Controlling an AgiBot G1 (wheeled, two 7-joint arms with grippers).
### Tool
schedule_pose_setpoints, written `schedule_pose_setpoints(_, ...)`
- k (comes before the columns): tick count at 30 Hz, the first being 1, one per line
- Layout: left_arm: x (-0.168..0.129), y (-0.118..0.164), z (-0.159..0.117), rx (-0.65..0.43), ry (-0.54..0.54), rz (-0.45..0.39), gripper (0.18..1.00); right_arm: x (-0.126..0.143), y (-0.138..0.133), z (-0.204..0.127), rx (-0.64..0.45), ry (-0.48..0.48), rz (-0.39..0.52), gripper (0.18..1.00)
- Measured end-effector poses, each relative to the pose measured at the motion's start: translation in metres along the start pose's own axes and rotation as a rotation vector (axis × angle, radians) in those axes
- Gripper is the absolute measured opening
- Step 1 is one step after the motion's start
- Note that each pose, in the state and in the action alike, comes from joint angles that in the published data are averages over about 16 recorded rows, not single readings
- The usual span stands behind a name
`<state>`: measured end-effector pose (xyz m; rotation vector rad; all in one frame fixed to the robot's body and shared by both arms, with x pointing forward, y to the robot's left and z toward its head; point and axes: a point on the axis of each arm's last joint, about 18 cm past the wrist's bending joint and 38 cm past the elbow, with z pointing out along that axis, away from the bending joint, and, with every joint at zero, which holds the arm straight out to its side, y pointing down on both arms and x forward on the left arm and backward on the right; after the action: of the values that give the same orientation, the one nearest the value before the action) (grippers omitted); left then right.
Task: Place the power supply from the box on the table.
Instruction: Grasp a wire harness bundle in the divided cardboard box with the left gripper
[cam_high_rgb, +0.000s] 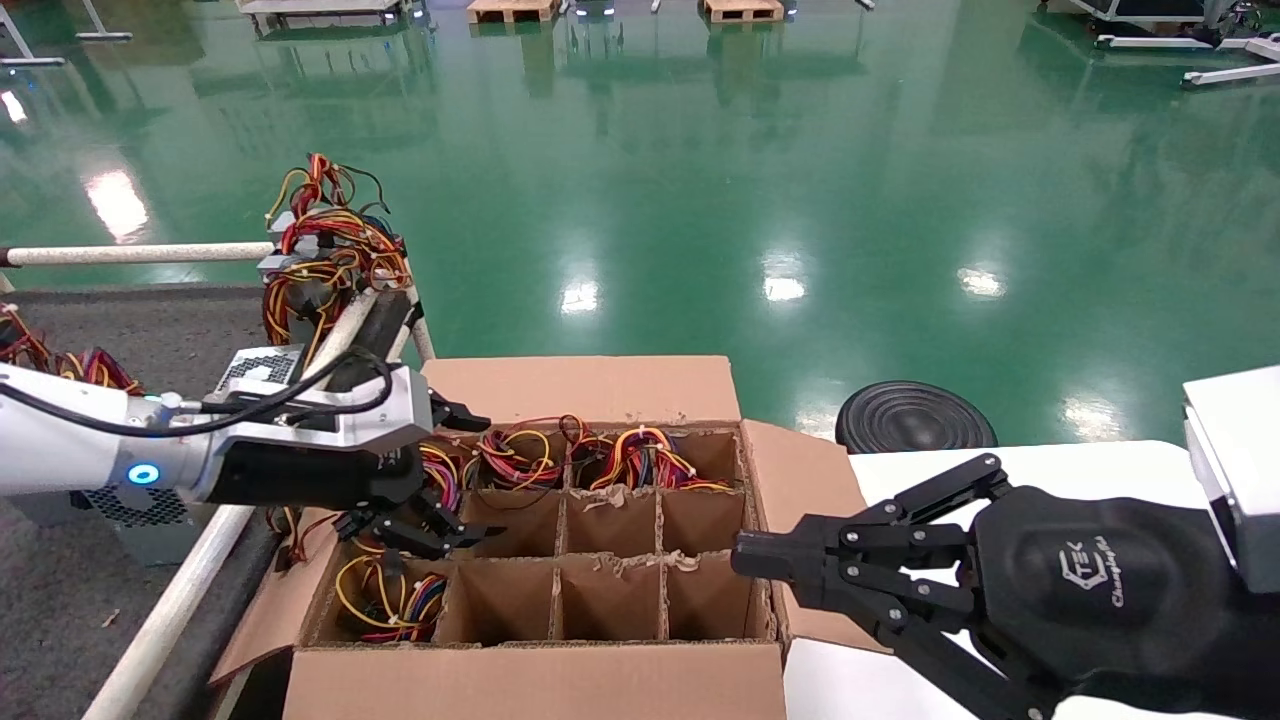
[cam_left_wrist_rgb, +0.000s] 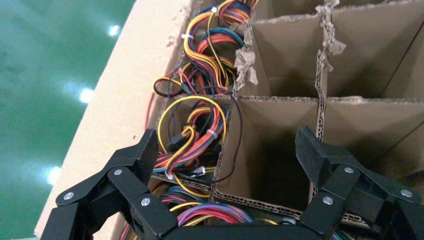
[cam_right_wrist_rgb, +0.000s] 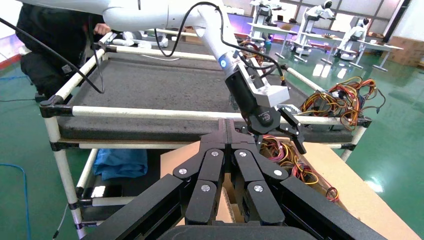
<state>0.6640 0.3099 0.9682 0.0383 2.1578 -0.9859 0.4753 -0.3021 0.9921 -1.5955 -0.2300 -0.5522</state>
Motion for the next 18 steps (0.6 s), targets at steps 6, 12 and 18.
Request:
schedule_pose_setpoints(6, -0.002, 0.003, 0.003, -0.018, 0.004, 0.017, 1.000, 0.000, 0.000, 0.000, 0.000, 0.000, 0.000, 0.197)
schedule_pose_setpoints(12, -0.005, 0.004, 0.005, -0.031, -0.002, 0.043, 1.000, 0.000, 0.000, 0.000, 0.000, 0.000, 0.000, 0.195)
schedule_pose_setpoints(18, -0.010, 0.005, 0.008, -0.039, -0.020, 0.075, 1.000, 0.000, 0.000, 0.000, 0.000, 0.000, 0.000, 0.194)
